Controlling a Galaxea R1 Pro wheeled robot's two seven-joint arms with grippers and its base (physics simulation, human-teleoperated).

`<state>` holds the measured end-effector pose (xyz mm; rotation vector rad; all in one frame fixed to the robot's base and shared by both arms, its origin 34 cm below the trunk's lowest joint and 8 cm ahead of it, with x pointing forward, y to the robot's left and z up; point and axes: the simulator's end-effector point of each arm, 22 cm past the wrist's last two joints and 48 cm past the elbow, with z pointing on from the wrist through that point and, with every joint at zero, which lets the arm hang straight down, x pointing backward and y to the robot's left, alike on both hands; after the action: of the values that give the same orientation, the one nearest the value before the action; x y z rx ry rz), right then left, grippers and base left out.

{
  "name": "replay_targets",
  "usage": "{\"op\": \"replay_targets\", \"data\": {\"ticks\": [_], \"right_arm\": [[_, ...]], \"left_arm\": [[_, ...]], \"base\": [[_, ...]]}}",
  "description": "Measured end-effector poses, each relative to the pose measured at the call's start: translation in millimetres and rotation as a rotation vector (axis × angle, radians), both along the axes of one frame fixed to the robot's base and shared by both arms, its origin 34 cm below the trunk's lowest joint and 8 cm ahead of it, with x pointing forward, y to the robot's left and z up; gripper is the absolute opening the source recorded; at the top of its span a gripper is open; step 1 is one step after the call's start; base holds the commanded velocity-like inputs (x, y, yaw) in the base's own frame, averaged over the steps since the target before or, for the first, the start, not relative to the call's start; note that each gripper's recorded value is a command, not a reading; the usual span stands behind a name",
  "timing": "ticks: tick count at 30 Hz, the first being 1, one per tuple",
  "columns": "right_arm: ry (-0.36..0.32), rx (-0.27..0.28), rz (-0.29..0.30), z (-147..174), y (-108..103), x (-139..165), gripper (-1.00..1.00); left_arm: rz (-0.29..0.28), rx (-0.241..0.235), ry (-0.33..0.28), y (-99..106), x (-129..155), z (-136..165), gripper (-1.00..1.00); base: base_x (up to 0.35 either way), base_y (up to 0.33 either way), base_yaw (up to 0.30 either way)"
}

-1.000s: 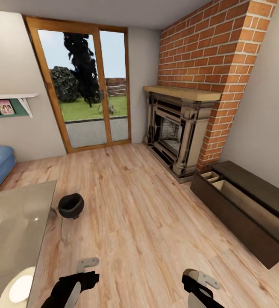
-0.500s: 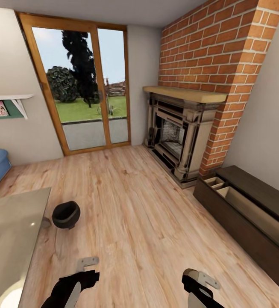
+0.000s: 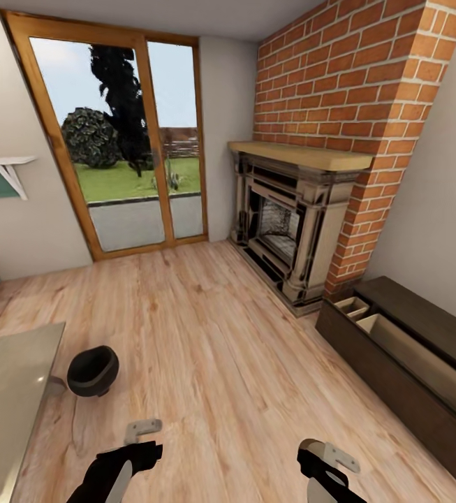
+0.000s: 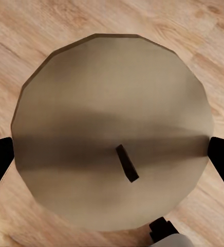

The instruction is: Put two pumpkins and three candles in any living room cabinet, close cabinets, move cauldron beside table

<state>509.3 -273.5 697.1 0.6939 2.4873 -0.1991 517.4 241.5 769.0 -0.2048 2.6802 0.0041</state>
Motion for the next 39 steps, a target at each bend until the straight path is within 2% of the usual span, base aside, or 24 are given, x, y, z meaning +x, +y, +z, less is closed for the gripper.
{"op": "replay_targets", "data": {"ticks": [18, 29, 39], "right_arm": [[0.000, 0.000, 0.000, 0.0, -0.1, 0.0, -1.00], [0.000, 0.000, -0.001, 0.0, -0.2, -0.1, -1.00], [0.000, 0.001, -0.002, -0.2, -0.2, -0.2, -1.00]], "left_arm": [[0.000, 0.000, 0.000, 0.0, 0.0, 0.0, 1.00], [0.000, 0.000, 0.000, -0.1, 0.0, 0.0, 1.00], [0.000, 0.000, 0.002, 0.1, -0.6, -0.7, 1.00]], "base": [[0.344, 0.000, -0.119], [0.344, 0.022, -0.251], [0.335, 0.129, -0.280]]}}
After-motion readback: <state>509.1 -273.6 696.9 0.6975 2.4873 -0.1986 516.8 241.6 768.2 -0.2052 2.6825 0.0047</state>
